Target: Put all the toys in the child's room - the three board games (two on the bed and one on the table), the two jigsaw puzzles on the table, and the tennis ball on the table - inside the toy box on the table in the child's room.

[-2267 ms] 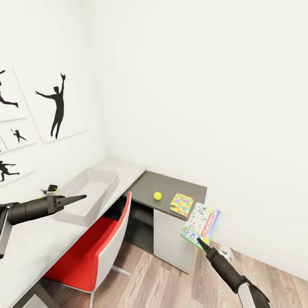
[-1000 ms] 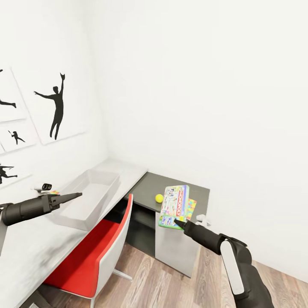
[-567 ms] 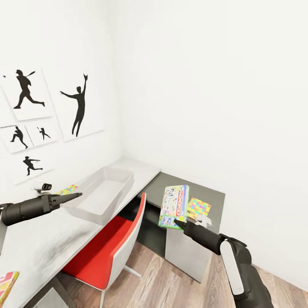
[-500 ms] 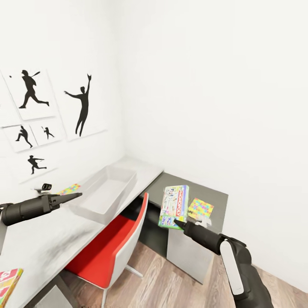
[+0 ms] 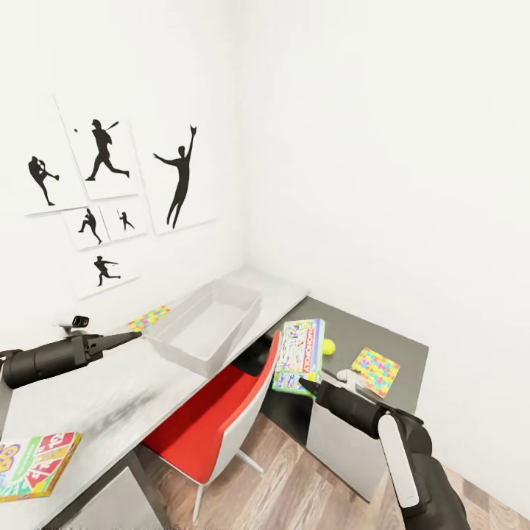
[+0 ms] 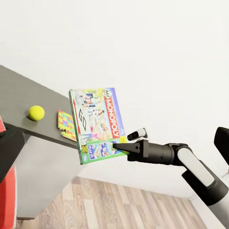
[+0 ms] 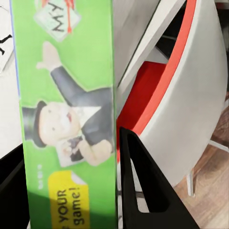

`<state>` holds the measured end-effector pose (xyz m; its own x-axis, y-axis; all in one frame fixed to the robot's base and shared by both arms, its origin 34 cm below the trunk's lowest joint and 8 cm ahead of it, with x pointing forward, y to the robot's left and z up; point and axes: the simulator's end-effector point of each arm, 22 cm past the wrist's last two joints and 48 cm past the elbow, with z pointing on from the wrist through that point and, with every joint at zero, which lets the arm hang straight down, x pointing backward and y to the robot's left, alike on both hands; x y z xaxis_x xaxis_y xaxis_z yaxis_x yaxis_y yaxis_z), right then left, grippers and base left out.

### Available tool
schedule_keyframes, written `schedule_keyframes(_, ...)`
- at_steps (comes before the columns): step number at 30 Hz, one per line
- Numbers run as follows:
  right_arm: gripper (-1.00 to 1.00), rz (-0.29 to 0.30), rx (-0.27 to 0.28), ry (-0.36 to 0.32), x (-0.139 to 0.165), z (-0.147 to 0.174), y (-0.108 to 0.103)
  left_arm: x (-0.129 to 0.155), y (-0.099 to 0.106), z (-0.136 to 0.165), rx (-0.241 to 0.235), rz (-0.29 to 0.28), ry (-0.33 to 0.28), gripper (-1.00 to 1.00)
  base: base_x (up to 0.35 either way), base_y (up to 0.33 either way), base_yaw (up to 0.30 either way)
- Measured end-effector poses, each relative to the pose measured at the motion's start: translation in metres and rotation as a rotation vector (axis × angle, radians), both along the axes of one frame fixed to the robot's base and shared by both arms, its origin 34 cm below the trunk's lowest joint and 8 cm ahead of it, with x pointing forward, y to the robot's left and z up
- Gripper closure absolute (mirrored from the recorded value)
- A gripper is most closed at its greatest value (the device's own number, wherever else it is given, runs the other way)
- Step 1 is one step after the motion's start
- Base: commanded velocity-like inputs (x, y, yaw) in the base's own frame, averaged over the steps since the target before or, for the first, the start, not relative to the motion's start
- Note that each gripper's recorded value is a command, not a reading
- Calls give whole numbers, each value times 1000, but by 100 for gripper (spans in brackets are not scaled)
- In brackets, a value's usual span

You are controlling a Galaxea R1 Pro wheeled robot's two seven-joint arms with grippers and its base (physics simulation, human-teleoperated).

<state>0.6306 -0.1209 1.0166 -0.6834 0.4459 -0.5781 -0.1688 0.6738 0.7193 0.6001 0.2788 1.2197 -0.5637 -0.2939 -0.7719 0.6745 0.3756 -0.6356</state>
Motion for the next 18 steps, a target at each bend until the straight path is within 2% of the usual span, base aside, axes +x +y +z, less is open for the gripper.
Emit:
schedule_keyframes(5,100,0,3,6,0,-3,0,1,0,-3,0,0,6,-100,94,-93,150)
schedule_keyframes(18,100,-15,-1,-4,4,-7,-3,4,0,-10,0,0,20,-100,74,-73,17)
